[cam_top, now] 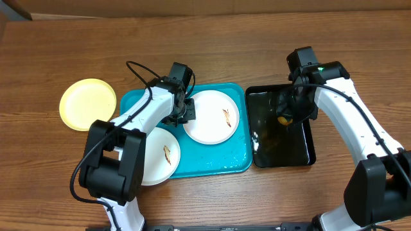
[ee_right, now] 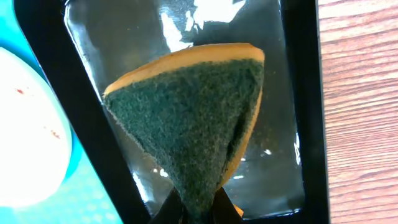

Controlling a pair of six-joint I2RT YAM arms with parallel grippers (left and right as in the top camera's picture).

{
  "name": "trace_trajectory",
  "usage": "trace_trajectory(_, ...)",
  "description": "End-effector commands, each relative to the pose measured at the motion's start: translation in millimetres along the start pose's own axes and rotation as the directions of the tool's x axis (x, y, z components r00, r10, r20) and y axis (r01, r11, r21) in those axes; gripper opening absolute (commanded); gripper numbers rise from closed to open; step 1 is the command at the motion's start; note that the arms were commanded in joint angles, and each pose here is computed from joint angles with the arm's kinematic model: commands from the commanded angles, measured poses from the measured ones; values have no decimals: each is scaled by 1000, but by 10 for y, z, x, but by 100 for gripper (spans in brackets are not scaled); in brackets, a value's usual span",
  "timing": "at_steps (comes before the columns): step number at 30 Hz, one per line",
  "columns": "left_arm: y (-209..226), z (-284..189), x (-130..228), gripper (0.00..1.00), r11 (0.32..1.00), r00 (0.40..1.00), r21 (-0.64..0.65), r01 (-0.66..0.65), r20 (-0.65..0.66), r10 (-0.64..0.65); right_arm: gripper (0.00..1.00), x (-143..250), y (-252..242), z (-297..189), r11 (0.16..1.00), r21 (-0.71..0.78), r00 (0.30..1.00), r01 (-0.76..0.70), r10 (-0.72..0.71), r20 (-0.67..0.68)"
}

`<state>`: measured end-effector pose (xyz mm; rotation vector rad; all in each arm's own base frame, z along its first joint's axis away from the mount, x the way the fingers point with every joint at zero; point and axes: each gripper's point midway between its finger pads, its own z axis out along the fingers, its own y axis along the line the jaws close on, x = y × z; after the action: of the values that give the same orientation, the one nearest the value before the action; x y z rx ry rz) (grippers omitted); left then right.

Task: Clean dirty plates on tray and stack at the side
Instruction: 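Dip the sponge in the water with the right gripper, then move the held sponge over the white plate with the right gripper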

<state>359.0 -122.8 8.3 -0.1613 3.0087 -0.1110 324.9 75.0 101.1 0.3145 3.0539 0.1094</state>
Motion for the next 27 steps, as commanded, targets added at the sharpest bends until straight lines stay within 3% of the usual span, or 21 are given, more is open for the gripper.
trace_trajectory(1, 108, 131, 127, 4, 999, 999, -52, 10, -35, -12, 4, -39, 24, -48, 998, -15, 998, 62, -62, 28)
trace_trajectory(10, 109, 131, 129, 4, 999, 999, -53, 10, -36, -12, 4, -57, 310, -48, 983, -182, 999, 29, -25, 20)
trace_trajectory(15, 109, 131, 129, 4, 999, 999, -53, 10, -36, -12, 4, 1, 316, 20, 981, -194, 1000, -5, 4, -7)
trace_trajectory(17, 108, 131, 128, 4, 999, 999, -53, 10, -36, -12, 4, 45, 451, 13, 962, -273, 999, 2, -11, -31)
trace_trajectory(21, 107, 131, 127, 4, 998, 999, -52, 19, -35, -21, 4, 114, 802, -41, 895, -440, 994, 80, -102, -27)
trace_trajectory(27, 109, 131, 128, 4, 996, 997, -54, 74, -32, -76, 4, 160, 1252, -51, 845, -487, 974, 222, -212, 77)
